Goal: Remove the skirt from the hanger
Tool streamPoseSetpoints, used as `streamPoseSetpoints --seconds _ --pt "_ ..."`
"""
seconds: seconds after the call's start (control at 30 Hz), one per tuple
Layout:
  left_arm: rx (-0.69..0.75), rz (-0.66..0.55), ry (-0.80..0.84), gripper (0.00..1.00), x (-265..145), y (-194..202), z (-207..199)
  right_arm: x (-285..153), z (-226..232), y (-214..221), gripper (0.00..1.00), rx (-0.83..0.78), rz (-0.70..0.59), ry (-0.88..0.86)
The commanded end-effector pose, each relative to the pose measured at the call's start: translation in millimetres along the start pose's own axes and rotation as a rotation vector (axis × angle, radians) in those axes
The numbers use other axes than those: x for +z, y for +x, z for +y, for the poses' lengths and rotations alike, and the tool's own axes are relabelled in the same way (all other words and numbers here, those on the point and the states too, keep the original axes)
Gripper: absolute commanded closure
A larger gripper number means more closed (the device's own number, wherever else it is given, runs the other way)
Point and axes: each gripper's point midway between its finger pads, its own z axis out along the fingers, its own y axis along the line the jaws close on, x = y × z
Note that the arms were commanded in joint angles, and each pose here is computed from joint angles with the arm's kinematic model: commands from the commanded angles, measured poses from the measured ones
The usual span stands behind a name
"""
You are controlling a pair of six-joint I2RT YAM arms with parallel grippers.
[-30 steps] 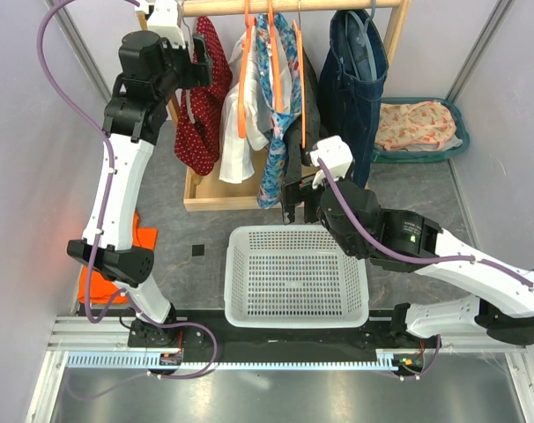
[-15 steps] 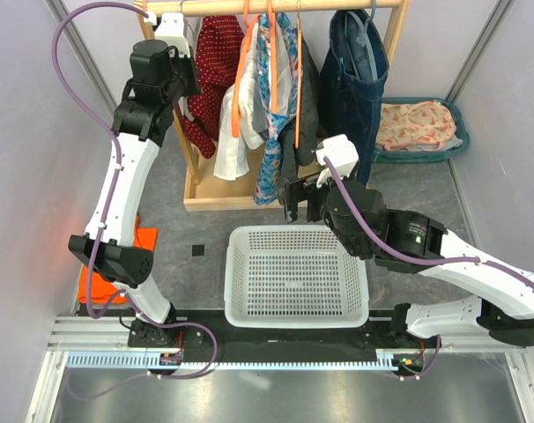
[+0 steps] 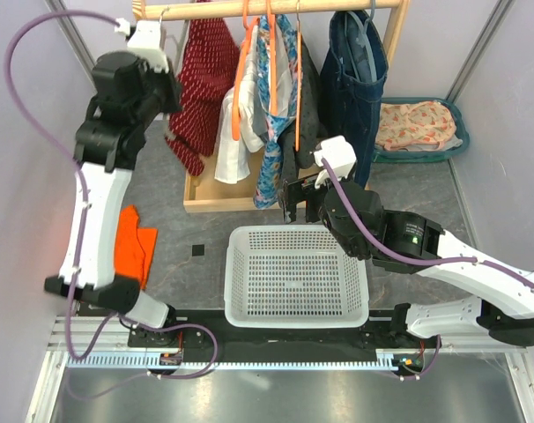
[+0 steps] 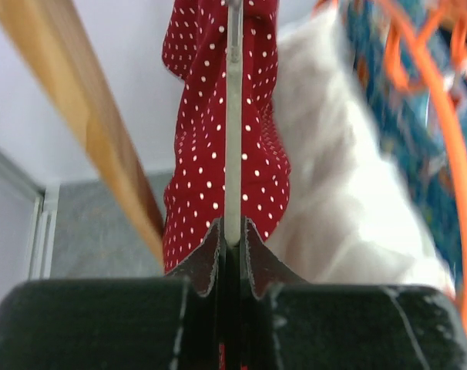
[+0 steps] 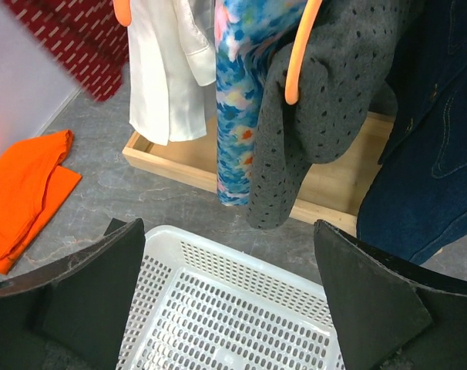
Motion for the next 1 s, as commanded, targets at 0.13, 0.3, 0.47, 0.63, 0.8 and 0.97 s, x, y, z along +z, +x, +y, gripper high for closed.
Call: streamPoseSetpoints --seconds 0.13,0.3,0.47,0.63,0.8,0.97 --pt "0.112 -0.07 0.048 0.95 -111.3 0.6 4.2 -9.5 -5.2 -19.8 0.03 0.064 -0.054 -0.003" --pt "0.147 0.01 0.066 0.96 -147.1 39.8 6.9 -7.6 0.2 -19.1 0.03 0.064 -0.048 -0.02" --pt "0.199 0.019 0.241 0.96 -203.9 50.0 -16.6 5.7 26.4 -18.0 0.02 0.042 -0.039 -0.087" --pt "0.298 -0.07 0.486 0.93 -284.5 43.3 -49.6 21.3 70.5 -0.7 0.02 0.064 -0.037 -0.251" --pt "0.312 -0.106 0.579 0.88 -328.0 45.2 -61.4 12.7 122.3 2.0 0.02 0.165 -0.107 -0.532" --pt "0.274 -0.045 0.568 0.88 -312.7 56.1 -60.5 -13.0 145.5 -6.4 0.02 0.165 -0.209 -0.72"
